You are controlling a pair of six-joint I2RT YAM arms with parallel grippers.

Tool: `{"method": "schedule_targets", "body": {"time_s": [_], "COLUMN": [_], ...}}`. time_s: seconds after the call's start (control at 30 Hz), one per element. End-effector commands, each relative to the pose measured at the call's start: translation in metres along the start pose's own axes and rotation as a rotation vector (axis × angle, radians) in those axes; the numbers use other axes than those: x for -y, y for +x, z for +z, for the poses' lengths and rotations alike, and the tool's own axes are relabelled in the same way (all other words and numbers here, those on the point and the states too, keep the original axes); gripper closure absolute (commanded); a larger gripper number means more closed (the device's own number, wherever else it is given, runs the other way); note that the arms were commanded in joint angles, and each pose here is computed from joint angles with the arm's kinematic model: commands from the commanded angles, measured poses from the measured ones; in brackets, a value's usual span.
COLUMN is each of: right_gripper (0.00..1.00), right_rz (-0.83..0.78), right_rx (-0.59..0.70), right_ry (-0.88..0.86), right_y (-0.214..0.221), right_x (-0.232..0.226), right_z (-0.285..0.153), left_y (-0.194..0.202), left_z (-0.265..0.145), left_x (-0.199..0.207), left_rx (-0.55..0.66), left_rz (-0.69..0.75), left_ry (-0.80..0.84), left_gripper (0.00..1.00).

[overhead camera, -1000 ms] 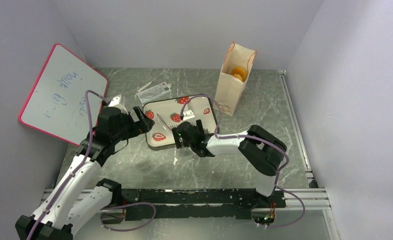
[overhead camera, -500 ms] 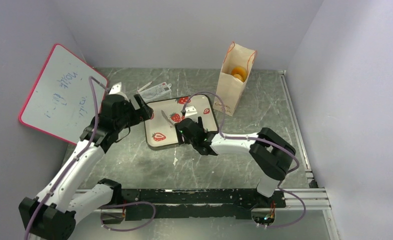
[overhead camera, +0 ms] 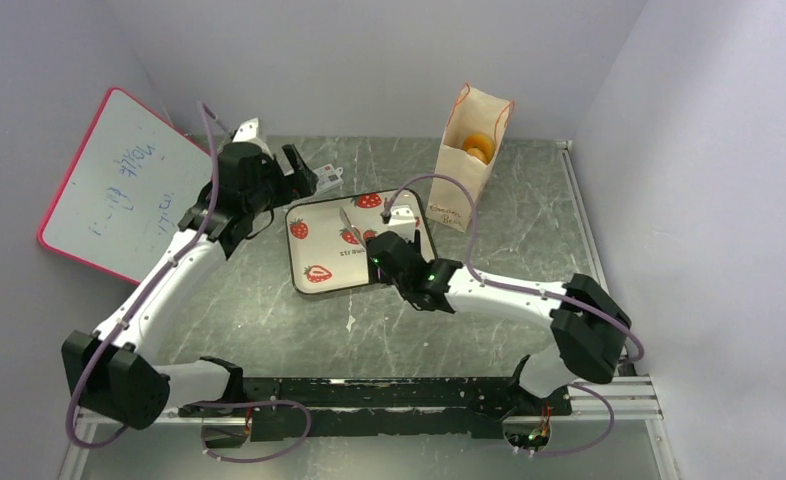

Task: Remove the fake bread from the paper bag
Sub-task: Pick up the clamp from the container, then pick up the paper bag from the center of the board.

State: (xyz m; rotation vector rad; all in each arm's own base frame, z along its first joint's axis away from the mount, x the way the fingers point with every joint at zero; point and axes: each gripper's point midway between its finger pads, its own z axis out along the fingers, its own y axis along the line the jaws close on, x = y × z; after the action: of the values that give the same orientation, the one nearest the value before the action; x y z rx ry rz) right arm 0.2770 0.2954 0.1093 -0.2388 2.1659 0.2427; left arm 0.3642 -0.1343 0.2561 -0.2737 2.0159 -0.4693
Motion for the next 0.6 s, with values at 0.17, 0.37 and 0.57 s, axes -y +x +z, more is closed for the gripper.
{"method": "schedule_targets", "body": {"time_s": [0.17, 0.37, 0.57], "right_gripper": [0.36, 0.36, 0.37], "right_rz": [0.104, 0.185, 0.254], "right_rx": [0.018, -0.013, -0.041], "right_ry": [0.092, 0.158, 0.247], "right_y": [-0.009, 0.011, 0.036], "right_x": [0.027, 0.05, 0.072], "right_z": [-0.055, -0.086, -0.106], "left_y": [-0.047, -0.056, -0.055], "left_z": [0.043, 0.071, 0.09], "left_x": [0.057, 0.111, 0.179], "left_rx": [0.013, -0.013, -0.018], "left_rz": [0.095, 0.212, 0.325], "left_ry": [0.169, 0.292, 0.465], "left_gripper": [0.02, 0.02, 0.02]}}
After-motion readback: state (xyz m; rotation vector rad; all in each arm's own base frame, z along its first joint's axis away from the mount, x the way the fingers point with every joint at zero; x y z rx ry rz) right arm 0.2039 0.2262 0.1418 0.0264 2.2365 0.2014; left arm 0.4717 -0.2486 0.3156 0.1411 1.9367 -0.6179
